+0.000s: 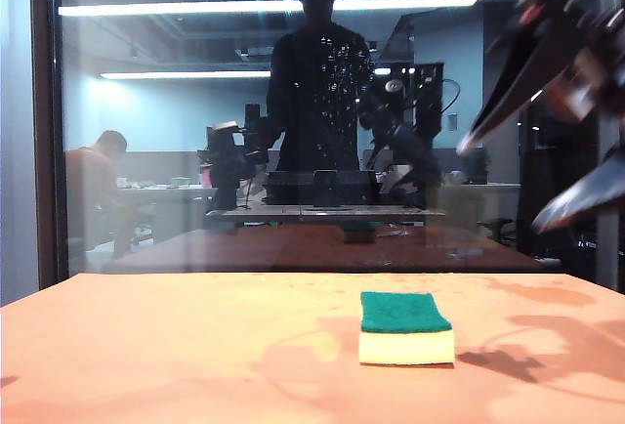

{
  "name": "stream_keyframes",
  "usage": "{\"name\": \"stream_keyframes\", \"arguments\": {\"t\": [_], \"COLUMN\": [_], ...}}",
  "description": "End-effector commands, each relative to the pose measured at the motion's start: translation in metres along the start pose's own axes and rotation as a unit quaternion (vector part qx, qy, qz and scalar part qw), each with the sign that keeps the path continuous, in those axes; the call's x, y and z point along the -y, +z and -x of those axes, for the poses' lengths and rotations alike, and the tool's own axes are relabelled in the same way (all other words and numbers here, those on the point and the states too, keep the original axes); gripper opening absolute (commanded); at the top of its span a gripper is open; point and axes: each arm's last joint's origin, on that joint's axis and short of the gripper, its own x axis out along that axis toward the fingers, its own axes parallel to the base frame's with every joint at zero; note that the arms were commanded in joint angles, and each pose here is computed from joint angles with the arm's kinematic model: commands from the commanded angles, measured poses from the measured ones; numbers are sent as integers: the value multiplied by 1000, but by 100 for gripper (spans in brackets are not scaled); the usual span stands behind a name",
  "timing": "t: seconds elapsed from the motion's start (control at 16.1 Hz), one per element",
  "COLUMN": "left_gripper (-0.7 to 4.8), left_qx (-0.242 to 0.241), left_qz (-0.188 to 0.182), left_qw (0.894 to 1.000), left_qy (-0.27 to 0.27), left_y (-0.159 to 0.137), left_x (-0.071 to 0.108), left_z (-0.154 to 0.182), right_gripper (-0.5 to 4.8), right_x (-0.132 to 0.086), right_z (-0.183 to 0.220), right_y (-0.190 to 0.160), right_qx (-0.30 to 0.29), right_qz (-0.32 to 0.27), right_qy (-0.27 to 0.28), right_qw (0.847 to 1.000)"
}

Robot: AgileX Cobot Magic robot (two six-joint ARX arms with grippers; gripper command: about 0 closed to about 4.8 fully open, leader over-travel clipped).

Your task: Pick up the sponge from the table, wipe the water off the glass, and finally place the sponge back on the table.

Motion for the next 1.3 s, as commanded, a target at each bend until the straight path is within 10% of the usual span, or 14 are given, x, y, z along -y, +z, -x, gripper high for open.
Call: {"name": "stream_keyframes", "arguments": {"t": [0.06,1.18,1.3], "left_gripper": [-6,-6,-6], "left_qx": [-3,-16,-16], "left_qz": [2,10,10], "left_qw": [1000,1000,1000], "left_qy": [-3,-1,-1], "left_y": [0,-3,-3], "left_x": [0,0,0], "left_z": [0,0,0], "right_gripper": [432,430,343], "right_x": [6,21,21], "right_z": [-25,-132,-139], "right_y": [12,56,54], "right_qx": [10,-74,-79], "right_qz": [-13,-38,-35], "right_qy": [6,-90,-98], "right_qw": [1000,992,991]}}
